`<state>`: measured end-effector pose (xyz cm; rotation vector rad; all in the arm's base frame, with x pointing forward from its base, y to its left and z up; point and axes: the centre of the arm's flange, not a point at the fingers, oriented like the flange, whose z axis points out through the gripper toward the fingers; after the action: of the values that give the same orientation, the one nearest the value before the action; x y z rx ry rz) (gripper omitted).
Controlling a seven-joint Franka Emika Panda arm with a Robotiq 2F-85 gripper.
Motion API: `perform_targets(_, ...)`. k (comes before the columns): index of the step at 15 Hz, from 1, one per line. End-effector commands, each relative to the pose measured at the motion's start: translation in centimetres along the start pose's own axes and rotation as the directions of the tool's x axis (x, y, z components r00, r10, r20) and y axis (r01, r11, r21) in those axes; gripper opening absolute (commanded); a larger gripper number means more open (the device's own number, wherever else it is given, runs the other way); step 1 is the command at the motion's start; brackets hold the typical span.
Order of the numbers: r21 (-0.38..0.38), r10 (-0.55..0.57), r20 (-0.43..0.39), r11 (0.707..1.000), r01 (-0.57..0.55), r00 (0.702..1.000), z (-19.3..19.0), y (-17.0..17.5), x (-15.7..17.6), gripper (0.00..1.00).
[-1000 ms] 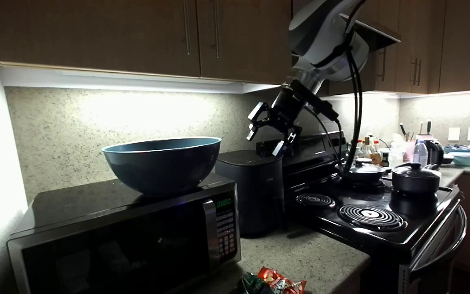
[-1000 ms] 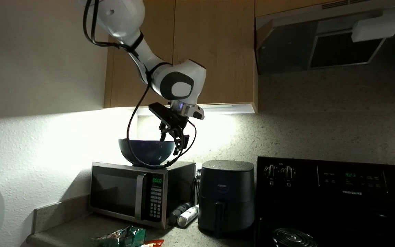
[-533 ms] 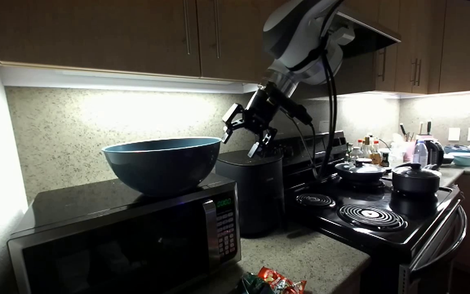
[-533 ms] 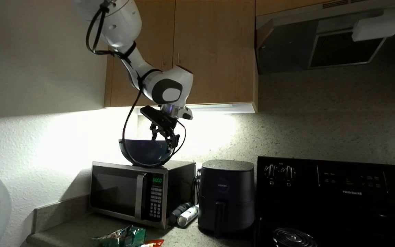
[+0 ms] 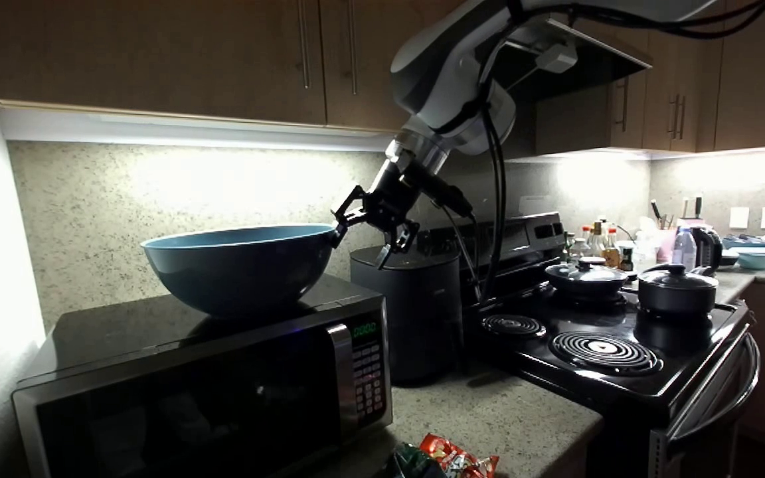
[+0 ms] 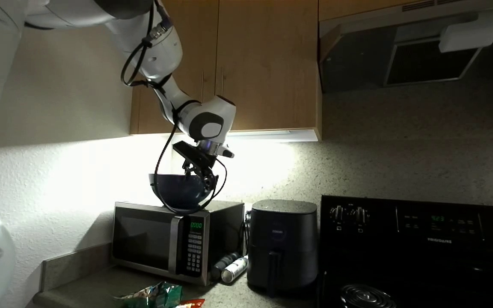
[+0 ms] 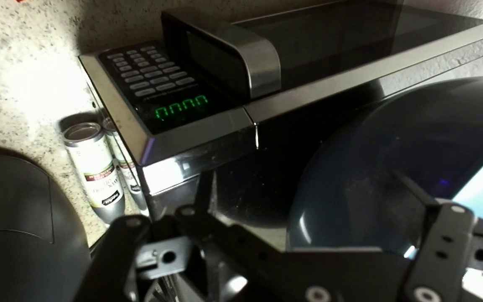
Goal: Put the bowl on the microwave
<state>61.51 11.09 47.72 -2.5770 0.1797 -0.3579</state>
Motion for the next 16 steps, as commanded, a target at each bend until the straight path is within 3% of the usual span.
perform_targets(1,-0.012,-0.044,-0.008,0.999,0.044,0.999,1.3,-0.8,1.8,1.0)
perform_targets(8,-0.066,-0.147,-0.045,0.987,0.144,0.988,2.5,-3.9,4.9,1.0)
perform_targets(16,-0.109,-0.237,-0.01,0.966,0.234,0.971,5.3,-7.1,6.3,1.0)
